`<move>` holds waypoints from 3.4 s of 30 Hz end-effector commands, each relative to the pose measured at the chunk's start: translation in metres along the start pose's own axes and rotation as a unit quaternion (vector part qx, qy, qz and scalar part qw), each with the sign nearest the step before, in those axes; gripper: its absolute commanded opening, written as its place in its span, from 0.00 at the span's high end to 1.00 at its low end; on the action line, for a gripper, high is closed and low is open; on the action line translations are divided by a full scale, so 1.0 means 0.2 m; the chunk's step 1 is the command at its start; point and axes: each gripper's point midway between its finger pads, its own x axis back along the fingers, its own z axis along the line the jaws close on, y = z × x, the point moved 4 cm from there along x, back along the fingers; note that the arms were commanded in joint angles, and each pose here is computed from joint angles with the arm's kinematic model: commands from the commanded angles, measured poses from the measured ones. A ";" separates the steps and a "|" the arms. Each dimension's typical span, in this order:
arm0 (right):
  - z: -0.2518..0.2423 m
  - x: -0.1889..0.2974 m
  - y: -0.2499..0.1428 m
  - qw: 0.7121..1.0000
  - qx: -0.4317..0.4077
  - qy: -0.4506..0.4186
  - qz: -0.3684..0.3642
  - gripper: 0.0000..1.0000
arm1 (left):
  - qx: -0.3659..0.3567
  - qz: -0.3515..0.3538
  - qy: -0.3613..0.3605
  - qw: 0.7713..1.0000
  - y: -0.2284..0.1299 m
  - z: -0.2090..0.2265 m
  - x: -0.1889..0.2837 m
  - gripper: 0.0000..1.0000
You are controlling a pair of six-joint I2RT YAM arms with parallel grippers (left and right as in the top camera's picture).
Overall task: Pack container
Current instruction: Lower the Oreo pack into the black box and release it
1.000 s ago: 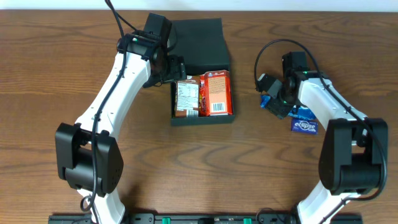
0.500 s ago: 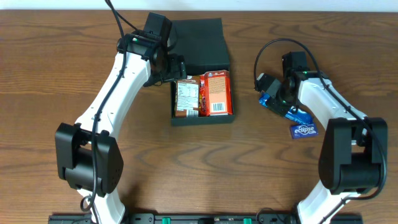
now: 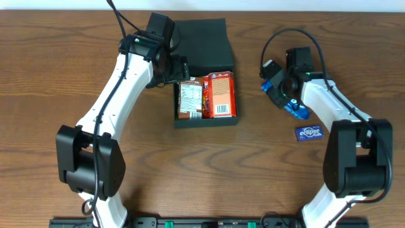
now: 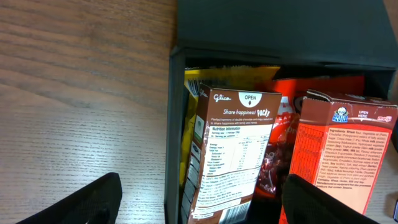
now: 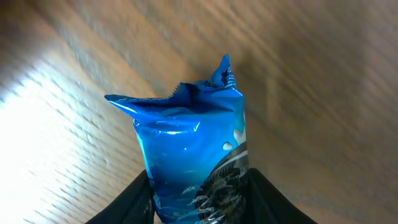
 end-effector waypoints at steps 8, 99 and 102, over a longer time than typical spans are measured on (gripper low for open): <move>-0.03 0.29 0.53 0.984 -0.122 -0.024 -0.128 0.97 | 0.048 -0.095 0.042 0.993 0.14 0.25 0.34 0.17; 0.71 0.60 1.01 0.966 -0.224 0.035 -0.125 0.99 | 0.107 -0.126 0.079 0.983 0.12 0.51 0.58 0.07; 0.75 0.46 0.98 0.969 -0.220 0.047 -0.105 0.99 | 0.107 -0.127 0.079 0.983 0.12 0.50 0.58 0.07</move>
